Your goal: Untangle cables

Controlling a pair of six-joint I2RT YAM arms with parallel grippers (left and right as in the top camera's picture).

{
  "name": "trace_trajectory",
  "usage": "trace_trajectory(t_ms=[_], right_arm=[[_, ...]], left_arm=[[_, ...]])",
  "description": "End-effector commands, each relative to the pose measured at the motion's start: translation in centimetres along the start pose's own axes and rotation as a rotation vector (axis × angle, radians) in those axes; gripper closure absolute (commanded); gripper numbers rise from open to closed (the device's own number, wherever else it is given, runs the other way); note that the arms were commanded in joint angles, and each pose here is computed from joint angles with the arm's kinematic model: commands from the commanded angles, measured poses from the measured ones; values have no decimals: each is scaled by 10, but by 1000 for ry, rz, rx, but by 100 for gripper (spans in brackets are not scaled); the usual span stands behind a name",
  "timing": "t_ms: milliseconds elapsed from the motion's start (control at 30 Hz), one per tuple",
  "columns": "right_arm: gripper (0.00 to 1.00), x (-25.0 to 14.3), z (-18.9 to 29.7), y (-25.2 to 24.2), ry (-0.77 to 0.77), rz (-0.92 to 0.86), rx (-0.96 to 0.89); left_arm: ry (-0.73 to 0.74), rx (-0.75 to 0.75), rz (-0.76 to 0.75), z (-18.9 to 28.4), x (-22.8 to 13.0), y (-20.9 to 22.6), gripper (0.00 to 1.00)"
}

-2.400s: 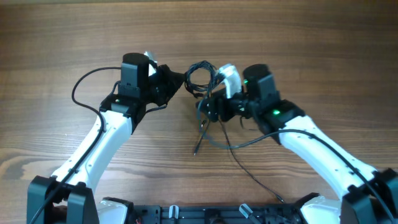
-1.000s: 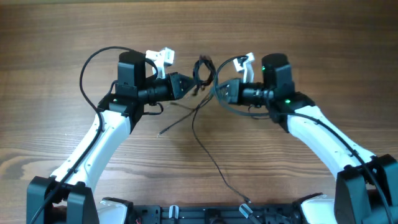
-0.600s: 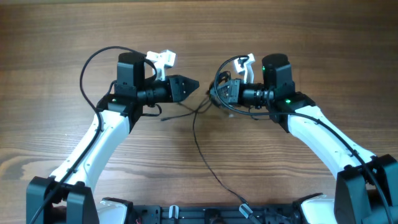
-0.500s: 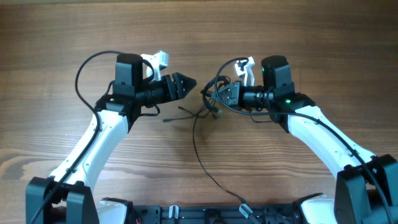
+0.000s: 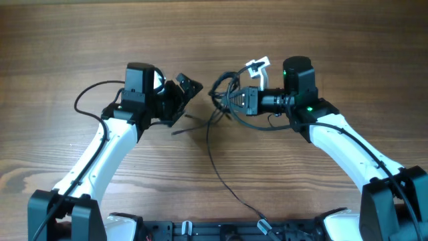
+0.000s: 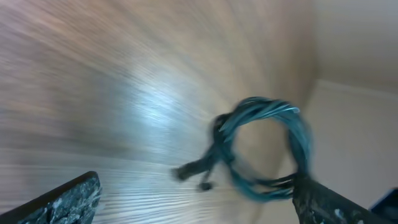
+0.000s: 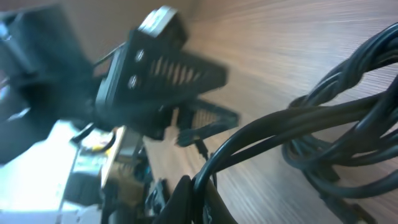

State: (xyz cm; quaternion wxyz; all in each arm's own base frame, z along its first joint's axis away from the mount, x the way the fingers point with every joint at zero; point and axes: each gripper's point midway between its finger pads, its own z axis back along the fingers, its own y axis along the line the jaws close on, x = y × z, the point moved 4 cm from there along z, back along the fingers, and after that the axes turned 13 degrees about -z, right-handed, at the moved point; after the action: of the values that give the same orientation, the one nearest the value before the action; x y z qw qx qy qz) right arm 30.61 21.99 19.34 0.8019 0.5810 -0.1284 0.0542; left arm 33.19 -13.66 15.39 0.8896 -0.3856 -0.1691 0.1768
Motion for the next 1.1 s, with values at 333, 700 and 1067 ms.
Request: trace_trajectory(t_ms=[333, 700, 1067], right_arm=[[96, -16, 2, 31, 131, 154, 197], [96, -14, 1, 30, 119, 149, 183], [95, -14, 1, 30, 119, 145, 182]], left_arm=[[167, -71, 121, -31, -12, 9, 35], [187, -134, 71, -31, -13, -2, 28], [231, -257, -118, -38, -31, -34, 62]])
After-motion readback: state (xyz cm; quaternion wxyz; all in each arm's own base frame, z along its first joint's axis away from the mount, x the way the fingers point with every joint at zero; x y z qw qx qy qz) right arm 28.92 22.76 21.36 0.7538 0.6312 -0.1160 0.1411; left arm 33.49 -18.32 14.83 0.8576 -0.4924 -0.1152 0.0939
